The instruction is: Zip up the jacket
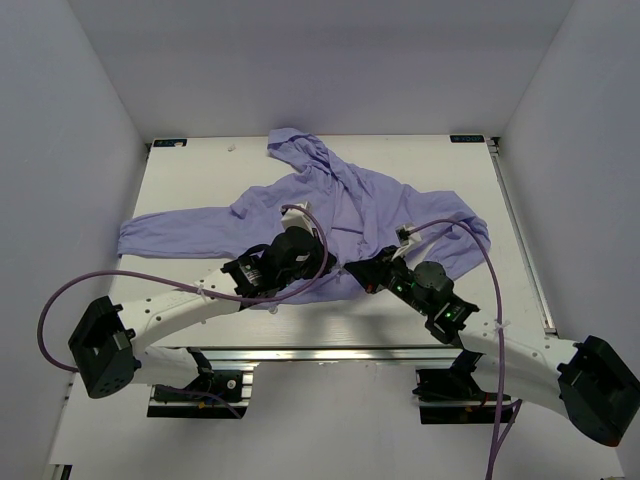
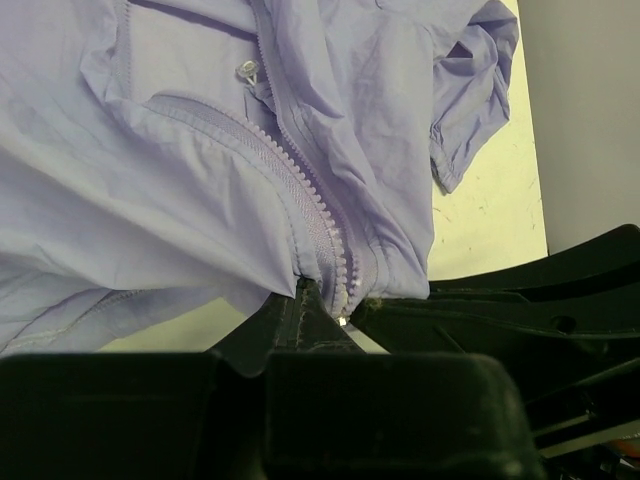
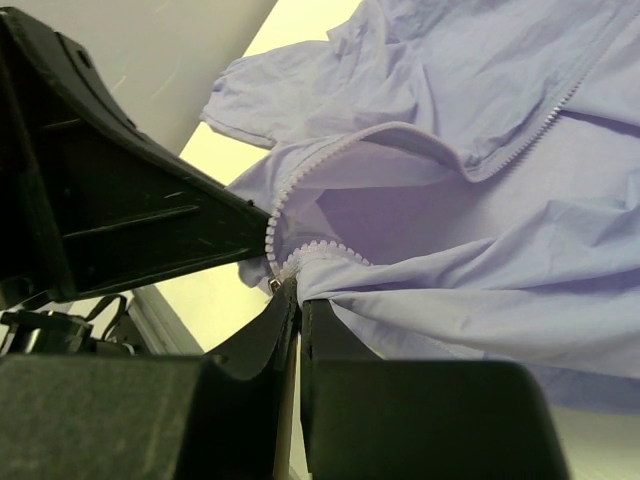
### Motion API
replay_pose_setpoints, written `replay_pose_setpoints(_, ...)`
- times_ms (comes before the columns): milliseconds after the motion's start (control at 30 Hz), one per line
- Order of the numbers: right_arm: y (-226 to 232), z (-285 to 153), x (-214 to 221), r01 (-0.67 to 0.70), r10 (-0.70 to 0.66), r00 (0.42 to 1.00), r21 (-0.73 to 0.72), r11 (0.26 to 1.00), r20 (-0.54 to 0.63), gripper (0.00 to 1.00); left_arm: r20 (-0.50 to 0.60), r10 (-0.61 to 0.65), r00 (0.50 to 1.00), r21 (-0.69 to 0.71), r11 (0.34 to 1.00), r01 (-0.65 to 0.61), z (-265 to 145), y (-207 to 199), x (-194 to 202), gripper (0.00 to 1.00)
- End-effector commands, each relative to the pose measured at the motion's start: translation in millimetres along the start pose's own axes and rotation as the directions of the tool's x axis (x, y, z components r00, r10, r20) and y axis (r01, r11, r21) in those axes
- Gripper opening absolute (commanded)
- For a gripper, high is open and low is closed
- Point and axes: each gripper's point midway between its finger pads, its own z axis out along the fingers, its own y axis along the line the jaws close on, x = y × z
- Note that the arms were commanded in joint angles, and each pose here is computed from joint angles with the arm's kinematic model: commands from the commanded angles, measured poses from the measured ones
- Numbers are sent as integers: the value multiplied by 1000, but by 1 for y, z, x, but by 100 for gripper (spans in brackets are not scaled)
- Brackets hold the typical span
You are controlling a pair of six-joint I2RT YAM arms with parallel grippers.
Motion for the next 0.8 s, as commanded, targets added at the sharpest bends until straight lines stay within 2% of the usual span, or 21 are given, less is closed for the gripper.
replay_pose_setpoints(0,-2,-1,-10,22,-23,999,27,999,49,0,36,-20,999,53,998,18,-11,-20,-16,0)
replay_pose_setpoints(300,19,0,-29,-40,49,991,-66,997,127,0,-10,10,1000,156,988,-8,-10,-34,-3,0)
replay_pose_setpoints(433,19,0,-33,-89,98,983,-68,994,154,0,2,-7,1000,171,985,6,-14,-34,-4,0)
replay_pose_setpoints(767,24,-4,-43,-124,142,970,-98,987,198,0,-34,1,999,114,993,3,-6,-26,5,0)
